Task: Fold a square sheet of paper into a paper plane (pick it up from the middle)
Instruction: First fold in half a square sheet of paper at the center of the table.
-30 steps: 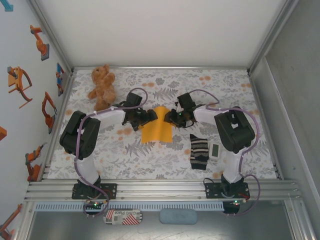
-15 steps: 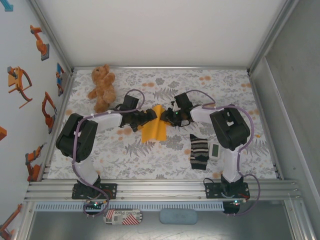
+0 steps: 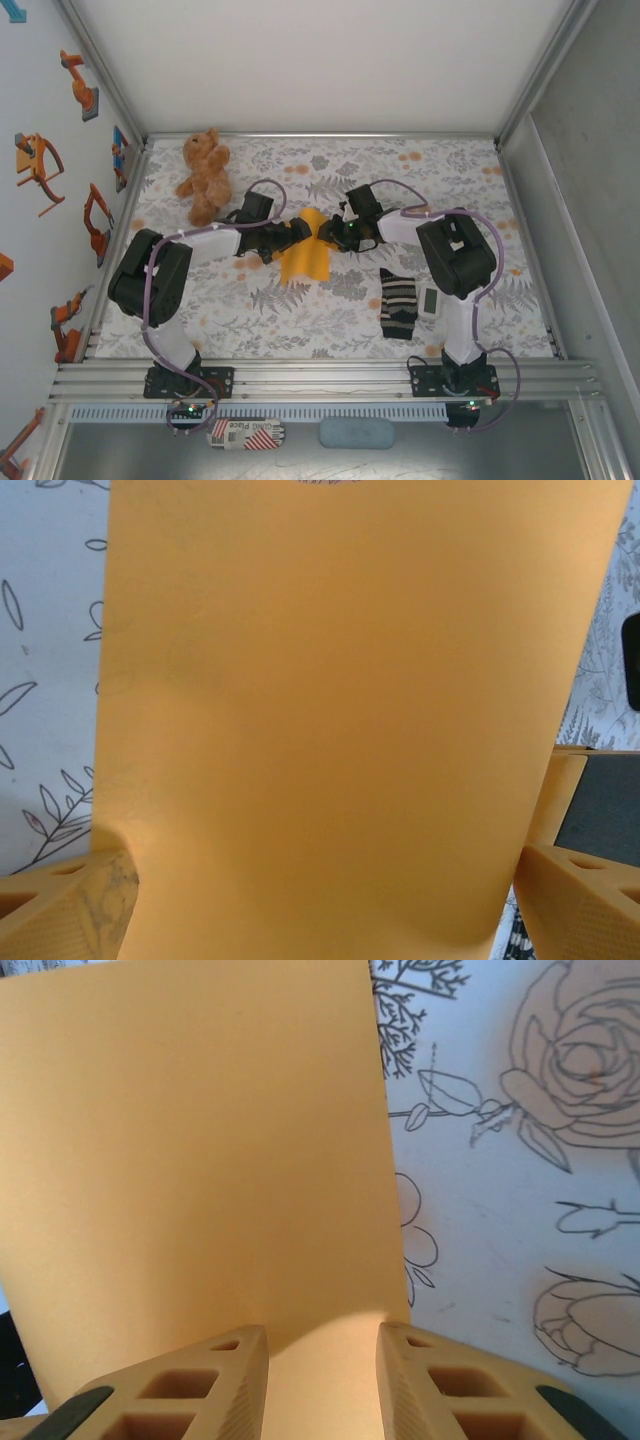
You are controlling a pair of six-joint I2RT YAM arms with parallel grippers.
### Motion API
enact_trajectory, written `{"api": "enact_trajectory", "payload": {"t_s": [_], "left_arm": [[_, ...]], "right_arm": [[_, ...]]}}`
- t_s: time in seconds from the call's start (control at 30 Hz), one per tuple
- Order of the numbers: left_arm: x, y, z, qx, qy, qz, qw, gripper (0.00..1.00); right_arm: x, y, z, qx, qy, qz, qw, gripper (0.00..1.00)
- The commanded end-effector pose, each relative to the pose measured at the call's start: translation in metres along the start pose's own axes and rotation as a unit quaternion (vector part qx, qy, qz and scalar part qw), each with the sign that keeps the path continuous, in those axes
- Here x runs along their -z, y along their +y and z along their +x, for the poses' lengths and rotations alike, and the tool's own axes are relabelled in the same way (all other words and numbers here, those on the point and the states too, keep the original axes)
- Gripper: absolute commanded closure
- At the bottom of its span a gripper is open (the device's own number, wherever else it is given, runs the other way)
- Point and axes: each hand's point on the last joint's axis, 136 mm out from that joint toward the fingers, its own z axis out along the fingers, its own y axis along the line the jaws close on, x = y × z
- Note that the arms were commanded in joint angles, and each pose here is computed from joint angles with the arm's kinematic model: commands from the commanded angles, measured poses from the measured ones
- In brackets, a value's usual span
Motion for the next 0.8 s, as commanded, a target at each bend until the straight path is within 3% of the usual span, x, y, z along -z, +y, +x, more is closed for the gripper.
{"api": "enact_trajectory", "payload": {"t_s": [0.0, 0.27, 0.53, 0.77], "left_arm": [[-0.005, 0.016, 0.009, -0.007, 0.027, -0.035, 0.999, 0.08], [-0.008, 0.026, 0.011, -0.003, 0.038, -0.059, 0.998, 0.2], [-0.002, 0.013, 0.003, -0.031, 0.026, -0.041, 0.998, 0.5], [0.014, 0.0, -0.007, -0.038, 0.008, 0.007, 0.999, 0.62]], "right_arm": [[-0.017, -0.016, 0.015, -0.02, 0.029, 0.021, 0.999, 0.66], [-0.017, -0.004, 0.014, -0.028, 0.032, -0.005, 0.999, 0.67], [-0.006, 0.01, 0.009, -0.015, 0.016, -0.02, 1.0, 0.67], [0.017, 0.018, -0.002, -0.004, -0.019, -0.034, 0.999, 0.66]]}}
